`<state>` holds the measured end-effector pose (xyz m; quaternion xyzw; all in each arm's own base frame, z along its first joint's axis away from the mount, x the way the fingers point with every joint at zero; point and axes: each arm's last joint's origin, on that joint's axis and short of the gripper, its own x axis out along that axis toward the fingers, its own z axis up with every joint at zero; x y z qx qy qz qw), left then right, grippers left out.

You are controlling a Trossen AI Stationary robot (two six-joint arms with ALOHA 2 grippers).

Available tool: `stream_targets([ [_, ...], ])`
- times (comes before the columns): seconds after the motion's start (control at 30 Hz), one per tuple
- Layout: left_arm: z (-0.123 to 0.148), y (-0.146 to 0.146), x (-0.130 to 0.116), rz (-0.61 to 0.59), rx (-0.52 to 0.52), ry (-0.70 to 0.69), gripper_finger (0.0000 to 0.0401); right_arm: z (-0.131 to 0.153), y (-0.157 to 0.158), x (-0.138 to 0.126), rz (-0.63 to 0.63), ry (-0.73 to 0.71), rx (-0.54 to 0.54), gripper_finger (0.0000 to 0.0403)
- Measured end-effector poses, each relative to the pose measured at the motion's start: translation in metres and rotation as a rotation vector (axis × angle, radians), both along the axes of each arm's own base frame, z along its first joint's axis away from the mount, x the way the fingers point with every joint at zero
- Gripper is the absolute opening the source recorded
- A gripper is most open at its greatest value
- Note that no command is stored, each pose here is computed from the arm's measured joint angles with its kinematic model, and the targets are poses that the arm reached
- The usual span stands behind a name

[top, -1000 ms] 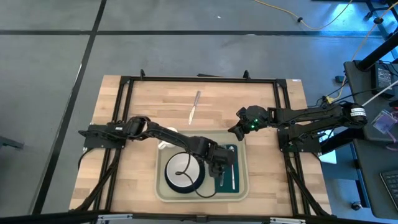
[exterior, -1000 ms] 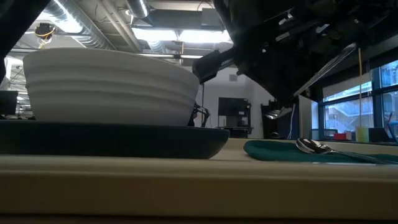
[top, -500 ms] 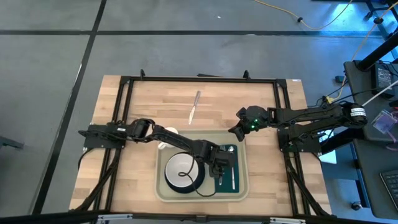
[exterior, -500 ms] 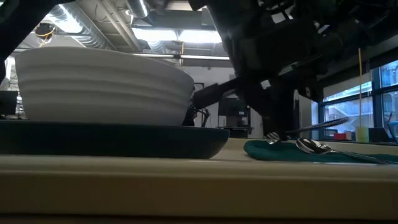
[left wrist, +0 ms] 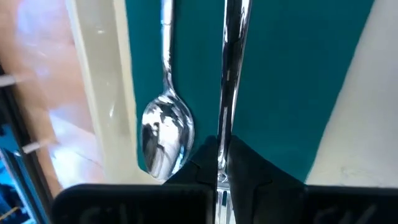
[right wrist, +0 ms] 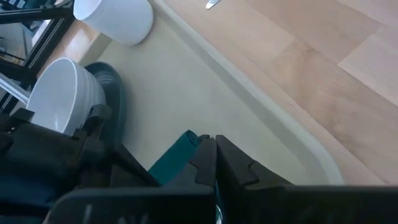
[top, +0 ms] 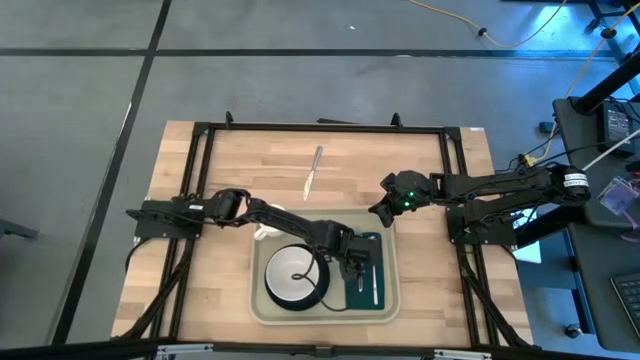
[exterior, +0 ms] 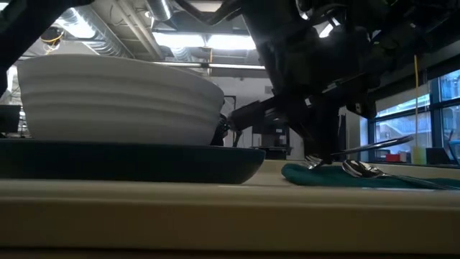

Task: Set up tray
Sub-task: Put the silver fork on the green napkin to the left of the silver spoon

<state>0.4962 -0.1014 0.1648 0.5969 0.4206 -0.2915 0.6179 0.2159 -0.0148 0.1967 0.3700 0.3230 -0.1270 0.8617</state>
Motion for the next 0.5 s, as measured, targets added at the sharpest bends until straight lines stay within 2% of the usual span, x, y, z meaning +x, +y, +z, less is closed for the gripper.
stream_targets([
  [0.5, -0.0011, 0.0005, -0.002, 0.064, -0.038, 0.015, 0.0013, 0.0, 0.0, 0.0, -0.002, 0.0, 0.001, 0.0003],
])
